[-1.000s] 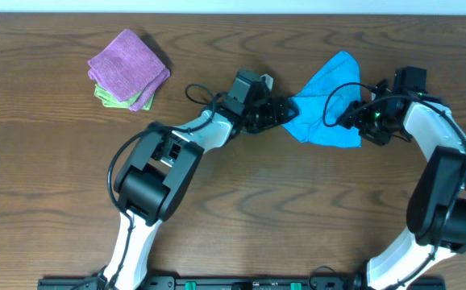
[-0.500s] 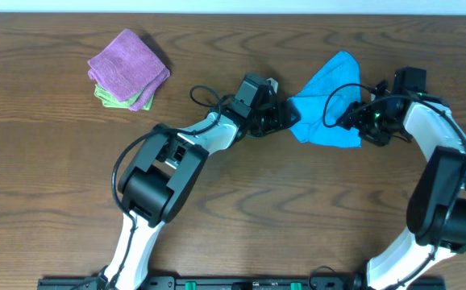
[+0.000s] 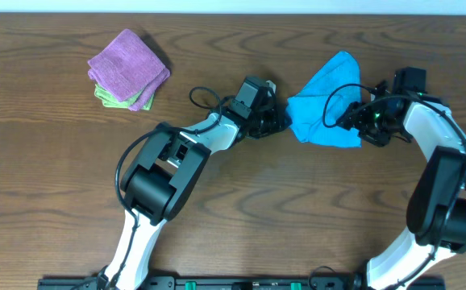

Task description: Fold the cloth

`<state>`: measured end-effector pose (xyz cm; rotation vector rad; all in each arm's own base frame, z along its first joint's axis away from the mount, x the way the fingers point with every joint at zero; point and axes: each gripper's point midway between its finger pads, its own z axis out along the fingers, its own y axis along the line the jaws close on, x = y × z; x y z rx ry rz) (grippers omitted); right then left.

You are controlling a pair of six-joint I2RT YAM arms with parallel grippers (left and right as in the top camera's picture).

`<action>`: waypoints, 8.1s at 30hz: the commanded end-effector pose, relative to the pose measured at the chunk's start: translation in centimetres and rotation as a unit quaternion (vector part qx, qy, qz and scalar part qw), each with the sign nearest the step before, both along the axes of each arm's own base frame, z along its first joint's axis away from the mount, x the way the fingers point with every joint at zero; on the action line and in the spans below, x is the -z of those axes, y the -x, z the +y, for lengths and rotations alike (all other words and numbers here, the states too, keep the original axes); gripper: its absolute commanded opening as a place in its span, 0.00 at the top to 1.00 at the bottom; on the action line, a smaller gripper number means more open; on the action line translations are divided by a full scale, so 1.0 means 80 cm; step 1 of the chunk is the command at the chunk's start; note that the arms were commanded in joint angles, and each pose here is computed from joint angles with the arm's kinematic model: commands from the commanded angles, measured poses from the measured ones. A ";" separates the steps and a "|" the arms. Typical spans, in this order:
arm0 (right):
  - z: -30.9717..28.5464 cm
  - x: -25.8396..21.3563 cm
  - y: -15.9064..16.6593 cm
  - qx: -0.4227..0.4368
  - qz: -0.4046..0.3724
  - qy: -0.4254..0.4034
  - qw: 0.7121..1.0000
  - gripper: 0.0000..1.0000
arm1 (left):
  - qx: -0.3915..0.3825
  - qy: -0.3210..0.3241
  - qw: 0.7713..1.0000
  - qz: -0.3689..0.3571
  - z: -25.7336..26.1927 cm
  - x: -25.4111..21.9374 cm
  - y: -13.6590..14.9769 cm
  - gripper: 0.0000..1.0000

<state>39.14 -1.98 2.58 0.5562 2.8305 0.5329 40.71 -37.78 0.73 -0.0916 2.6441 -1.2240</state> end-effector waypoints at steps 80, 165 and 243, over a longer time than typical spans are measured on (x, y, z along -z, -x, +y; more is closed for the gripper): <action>0.014 -0.057 0.065 -0.070 -0.029 0.099 0.992 0.99 | -0.086 0.093 0.990 -0.064 0.186 -0.079 -0.171 0.94; 0.335 -0.087 0.148 -0.367 -0.055 -0.157 0.915 0.59 | -0.033 0.113 0.990 -0.079 0.257 -0.091 -0.166 0.04; 0.055 -0.104 0.177 -0.117 -0.102 -0.063 0.986 0.23 | 0.003 0.021 0.983 0.184 0.151 -0.006 0.120 0.16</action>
